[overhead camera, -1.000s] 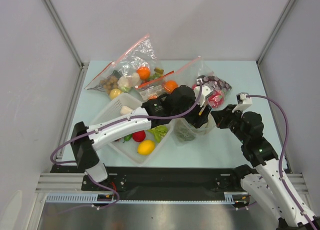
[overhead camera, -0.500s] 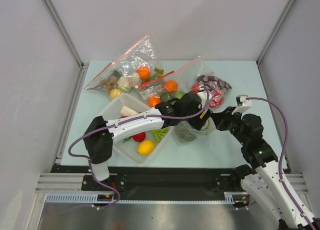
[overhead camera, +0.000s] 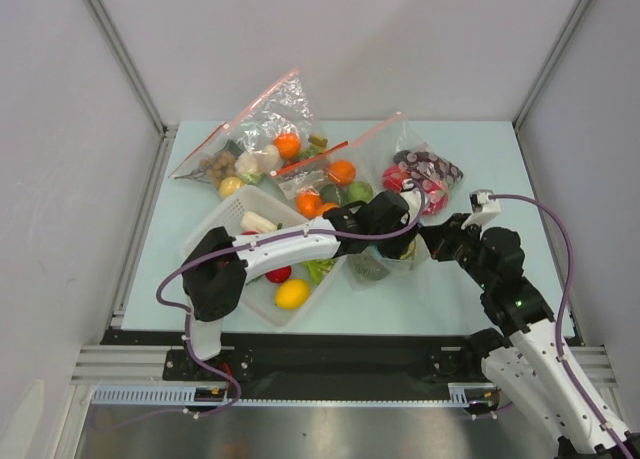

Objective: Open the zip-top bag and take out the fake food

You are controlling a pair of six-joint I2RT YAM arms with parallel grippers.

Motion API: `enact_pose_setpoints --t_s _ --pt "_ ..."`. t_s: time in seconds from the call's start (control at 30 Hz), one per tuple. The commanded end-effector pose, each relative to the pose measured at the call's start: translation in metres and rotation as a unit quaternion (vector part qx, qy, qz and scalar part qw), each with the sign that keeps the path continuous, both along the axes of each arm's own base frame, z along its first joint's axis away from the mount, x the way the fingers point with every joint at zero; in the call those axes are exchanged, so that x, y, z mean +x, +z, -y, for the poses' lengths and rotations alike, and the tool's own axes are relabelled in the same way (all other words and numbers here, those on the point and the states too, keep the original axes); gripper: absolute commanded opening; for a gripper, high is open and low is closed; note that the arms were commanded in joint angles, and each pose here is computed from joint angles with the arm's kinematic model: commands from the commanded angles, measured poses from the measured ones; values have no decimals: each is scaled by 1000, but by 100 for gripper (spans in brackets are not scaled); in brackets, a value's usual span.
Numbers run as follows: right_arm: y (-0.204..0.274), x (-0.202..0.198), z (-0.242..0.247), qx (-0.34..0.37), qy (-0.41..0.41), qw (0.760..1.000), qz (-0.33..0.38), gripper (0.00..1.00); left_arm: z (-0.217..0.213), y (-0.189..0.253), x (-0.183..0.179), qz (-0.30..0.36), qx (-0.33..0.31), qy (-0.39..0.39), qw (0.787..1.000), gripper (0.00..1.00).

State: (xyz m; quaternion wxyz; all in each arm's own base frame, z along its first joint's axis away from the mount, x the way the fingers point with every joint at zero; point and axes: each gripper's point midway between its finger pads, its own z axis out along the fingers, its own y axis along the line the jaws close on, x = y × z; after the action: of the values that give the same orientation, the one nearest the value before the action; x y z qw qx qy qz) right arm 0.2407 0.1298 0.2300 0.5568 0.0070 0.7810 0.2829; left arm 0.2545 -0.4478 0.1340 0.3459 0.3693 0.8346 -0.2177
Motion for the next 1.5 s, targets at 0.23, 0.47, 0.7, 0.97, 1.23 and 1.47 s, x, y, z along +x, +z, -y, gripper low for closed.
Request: enact_pose_setpoints --t_s 0.23,0.47,0.7,0.97,1.23,1.47 --pt "7 6 5 -15 -14 1000 16 0 12 48 5 22 -48 -13 999 0" --pt "6 10 11 -31 -29 999 12 0 10 99 3 52 -77 -25 995 0" --pt "-1 14 17 -48 -46 998 2 0 -5 136 -3 73 -81 -39 993 0" --pt "-1 16 24 -57 -61 996 3 0 -33 163 -13 92 -91 -44 991 0" --pt "12 17 30 -74 -73 994 14 0 -47 164 -16 92 -109 -46 989 0" --pt "5 18 28 -70 -69 995 8 0 -52 214 -19 120 -179 -51 975 0"
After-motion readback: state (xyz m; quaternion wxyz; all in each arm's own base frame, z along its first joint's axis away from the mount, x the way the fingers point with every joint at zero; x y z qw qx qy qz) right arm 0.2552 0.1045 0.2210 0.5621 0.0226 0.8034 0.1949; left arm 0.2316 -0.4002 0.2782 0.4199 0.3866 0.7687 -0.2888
